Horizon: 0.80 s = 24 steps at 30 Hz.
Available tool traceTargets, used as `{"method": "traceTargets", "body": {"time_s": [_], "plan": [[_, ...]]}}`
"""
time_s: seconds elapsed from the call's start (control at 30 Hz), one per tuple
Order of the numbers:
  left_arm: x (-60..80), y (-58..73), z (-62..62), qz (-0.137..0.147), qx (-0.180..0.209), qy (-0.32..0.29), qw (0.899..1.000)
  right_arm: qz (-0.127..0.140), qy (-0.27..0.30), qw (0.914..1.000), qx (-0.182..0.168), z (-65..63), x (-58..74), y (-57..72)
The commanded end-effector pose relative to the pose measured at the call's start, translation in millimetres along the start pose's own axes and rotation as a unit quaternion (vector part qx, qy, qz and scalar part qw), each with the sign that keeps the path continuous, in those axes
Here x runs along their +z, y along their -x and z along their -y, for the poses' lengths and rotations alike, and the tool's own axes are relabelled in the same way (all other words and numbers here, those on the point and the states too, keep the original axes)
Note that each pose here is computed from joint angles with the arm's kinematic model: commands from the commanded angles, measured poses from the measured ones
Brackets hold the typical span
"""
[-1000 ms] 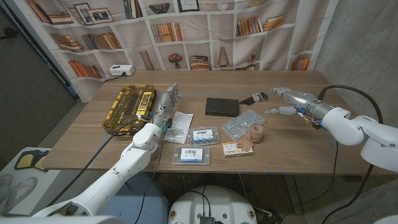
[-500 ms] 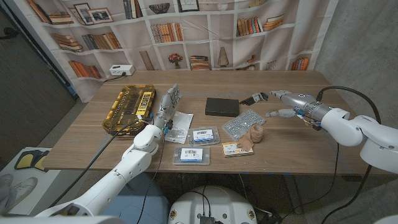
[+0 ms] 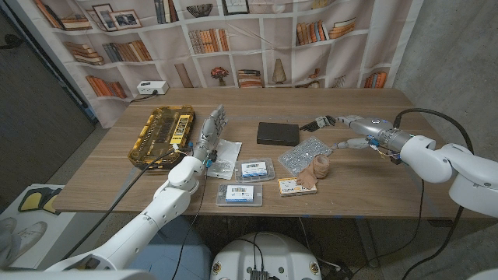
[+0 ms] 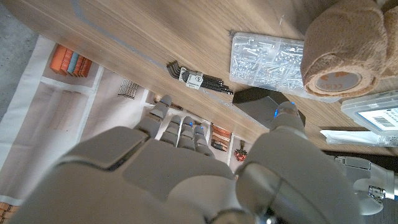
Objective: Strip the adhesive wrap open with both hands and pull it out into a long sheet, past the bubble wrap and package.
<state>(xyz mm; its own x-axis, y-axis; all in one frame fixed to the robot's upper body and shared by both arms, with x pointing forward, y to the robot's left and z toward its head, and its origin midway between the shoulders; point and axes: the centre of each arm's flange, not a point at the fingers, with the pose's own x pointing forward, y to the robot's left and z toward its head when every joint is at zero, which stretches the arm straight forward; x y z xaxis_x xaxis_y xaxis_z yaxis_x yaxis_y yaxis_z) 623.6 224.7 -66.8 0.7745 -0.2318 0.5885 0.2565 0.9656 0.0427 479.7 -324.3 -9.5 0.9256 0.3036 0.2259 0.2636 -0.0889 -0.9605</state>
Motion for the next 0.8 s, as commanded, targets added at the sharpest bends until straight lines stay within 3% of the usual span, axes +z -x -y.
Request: {"method": "traceTargets", "body": {"time_s": [0.03,0.27,0.8], "plan": [[-1.7,-2.0,4.1,-0.006,-0.001,-0.002,1.0,0.006,0.011,0.9998,0.013,1.8,8.2,-1.0],[-2.3,-1.9,5.2,-0.006,-0.002,0.001,1.0,0.015,0.008,0.9998,0.008,0.6,12.7,-0.8],[-1.3,-2.1,4.8,-0.002,-0.005,0.003,1.0,0.026,-0.002,0.9989,0.038,-1.5,19.1,-4.6]]}}
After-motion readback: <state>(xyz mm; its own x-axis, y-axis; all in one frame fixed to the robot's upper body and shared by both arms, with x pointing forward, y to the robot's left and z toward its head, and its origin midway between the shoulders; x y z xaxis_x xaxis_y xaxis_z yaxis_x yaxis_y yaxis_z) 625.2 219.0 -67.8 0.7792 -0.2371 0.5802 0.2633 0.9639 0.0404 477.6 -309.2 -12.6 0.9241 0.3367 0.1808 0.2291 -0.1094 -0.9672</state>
